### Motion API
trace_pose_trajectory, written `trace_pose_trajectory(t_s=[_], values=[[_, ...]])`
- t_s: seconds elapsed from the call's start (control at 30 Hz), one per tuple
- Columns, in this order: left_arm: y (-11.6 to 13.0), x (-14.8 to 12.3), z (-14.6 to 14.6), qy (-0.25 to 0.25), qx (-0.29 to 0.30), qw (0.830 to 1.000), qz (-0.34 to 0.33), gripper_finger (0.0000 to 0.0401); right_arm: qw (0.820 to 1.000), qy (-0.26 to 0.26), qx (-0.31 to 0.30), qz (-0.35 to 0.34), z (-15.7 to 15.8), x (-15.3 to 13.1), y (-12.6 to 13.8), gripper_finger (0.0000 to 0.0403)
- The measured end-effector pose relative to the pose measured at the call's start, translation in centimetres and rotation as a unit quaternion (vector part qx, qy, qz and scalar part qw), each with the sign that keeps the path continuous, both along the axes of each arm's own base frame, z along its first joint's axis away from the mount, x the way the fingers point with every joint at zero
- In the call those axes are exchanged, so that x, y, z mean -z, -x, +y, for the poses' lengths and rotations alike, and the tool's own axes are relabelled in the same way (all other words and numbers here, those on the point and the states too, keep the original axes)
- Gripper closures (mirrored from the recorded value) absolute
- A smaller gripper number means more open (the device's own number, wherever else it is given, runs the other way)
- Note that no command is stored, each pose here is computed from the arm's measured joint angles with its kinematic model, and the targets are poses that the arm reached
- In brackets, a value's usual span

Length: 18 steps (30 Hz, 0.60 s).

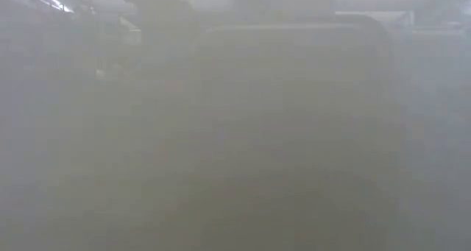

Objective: Sort & place blocks by color
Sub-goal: Put the bottom left green block into the white bin

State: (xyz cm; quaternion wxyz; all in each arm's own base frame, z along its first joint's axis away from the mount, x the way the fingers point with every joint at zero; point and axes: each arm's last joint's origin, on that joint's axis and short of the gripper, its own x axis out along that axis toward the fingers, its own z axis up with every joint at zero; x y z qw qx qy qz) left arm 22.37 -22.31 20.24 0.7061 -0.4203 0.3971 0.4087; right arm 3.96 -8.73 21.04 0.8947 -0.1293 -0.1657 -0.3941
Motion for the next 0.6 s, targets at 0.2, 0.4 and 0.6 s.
trace_pose_trajectory(t_s=[0.2,0.4,0.6], values=[[-0.6,2.7,-0.4,0.024,-0.023,0.996,0.077,0.0093,1.0,0.0,0.0,0.0,0.0,0.0,0.0,0.014],[-0.8,4.5,-0.8,0.024,-0.049,0.993,0.106,0.0094,1.0,0.0,0.0,0.0,0.0,0.0,0.0,0.014],[-1.1,5.5,-1.1,0.024,-0.036,0.993,0.113,0.0146,1.0,0.0,0.0,0.0,0.0,0.0,0.0,0.014]])
